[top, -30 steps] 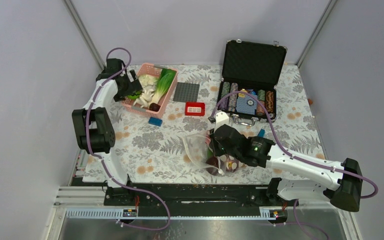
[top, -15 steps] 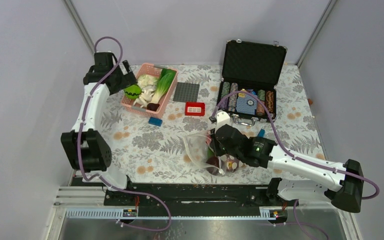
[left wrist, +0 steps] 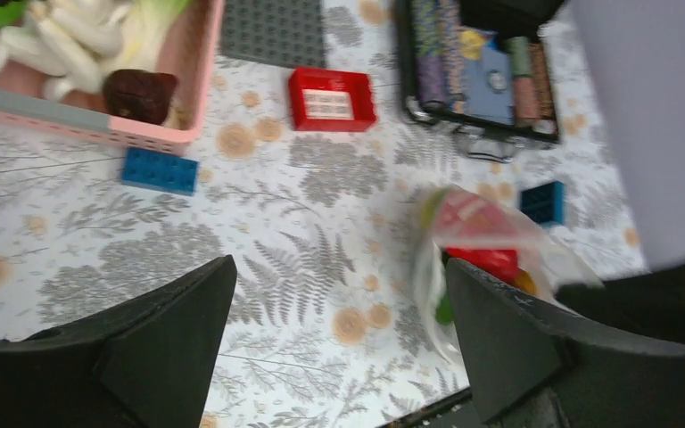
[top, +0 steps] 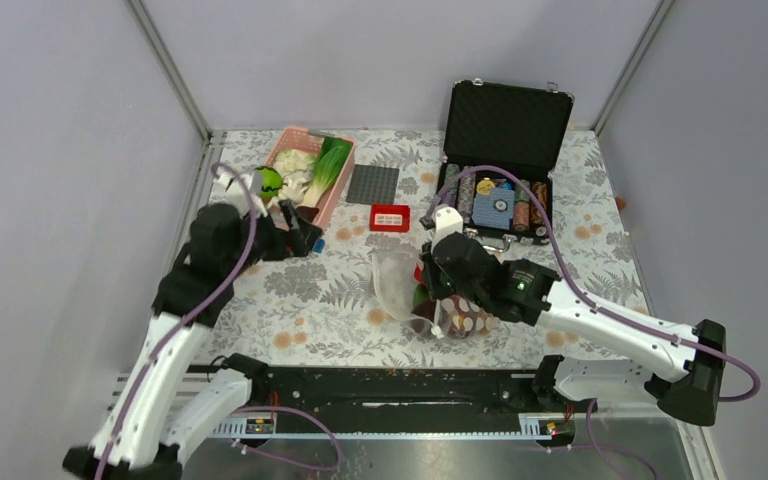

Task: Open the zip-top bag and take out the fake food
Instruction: Place the fake fruit in the bin, then pick up the fake fruit from the zipper food storage bag.

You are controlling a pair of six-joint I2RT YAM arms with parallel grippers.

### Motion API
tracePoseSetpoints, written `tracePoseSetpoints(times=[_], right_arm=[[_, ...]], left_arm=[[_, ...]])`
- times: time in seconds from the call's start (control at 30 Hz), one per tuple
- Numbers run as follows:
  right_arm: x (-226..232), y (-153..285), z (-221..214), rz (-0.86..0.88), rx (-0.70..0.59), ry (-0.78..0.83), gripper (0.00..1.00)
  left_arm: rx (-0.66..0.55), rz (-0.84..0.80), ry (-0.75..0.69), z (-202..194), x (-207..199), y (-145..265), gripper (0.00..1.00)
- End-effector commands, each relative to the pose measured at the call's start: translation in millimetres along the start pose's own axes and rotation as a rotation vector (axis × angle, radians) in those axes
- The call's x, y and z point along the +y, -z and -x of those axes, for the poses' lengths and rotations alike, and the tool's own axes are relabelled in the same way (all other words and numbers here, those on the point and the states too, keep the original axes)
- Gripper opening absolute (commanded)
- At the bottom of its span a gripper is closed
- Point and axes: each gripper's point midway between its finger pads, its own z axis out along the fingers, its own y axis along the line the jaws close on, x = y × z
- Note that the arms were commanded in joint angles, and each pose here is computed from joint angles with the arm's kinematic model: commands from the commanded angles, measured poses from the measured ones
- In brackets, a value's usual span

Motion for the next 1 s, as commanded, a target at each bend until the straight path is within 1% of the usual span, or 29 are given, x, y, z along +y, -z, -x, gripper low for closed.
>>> tracePoseSetpoints(times=[0.0,0.07,0.2,0.33,0.43,0.53,0.7,0.8,0.97], right_arm=[[14.2,-0.7,21.4,0.039,0.006,0.03,0.0],[19.7,-5.6,20.9,0.053,0.027,0.038,0.0],[25.1,-11.6,16.8,0.063,0.053,0.016,0.0],[24.0,-11.4,13.5,0.06,0.054,-0.013,0.0],[22.1,-7.8,11.8,0.062,0.048,-0.024,0.0],[19.2,-4.5,9.4,0.062,0.044,-0.033,0.0],[20.2,0.6,6.4,0.087,0.047,-0.04,0.0],[20.1,3.6,6.7,0.095,0.043,-0.045,0.0],[17.1,9.8,8.2,0.091,0.046,-0.041,0.0]], left_arm=[[-0.097,-0.247,0.081,-7.3,-45.2,34.8,0.86],[-0.071,-0.328,0.08,-23.6,-62.0,44.9,0.83],[-0.034,-0.377,0.067,-47.7,-78.5,49.2,0.83],[0.032,-0.385,0.058,-71.4,-94.5,35.4,0.81],[0.064,-0.402,0.029,-89.7,-113.4,23.1,0.77],[0.093,-0.423,-0.038,-107.6,-132.0,14.4,0.71],[0.119,-0.473,-0.161,-130.7,-155.2,8.4,0.71],[0.123,-0.492,-0.213,-139.7,-161.7,0.5,0.71],[0.095,-0.516,-0.297,-148.0,-162.1,-9.5,0.77]])
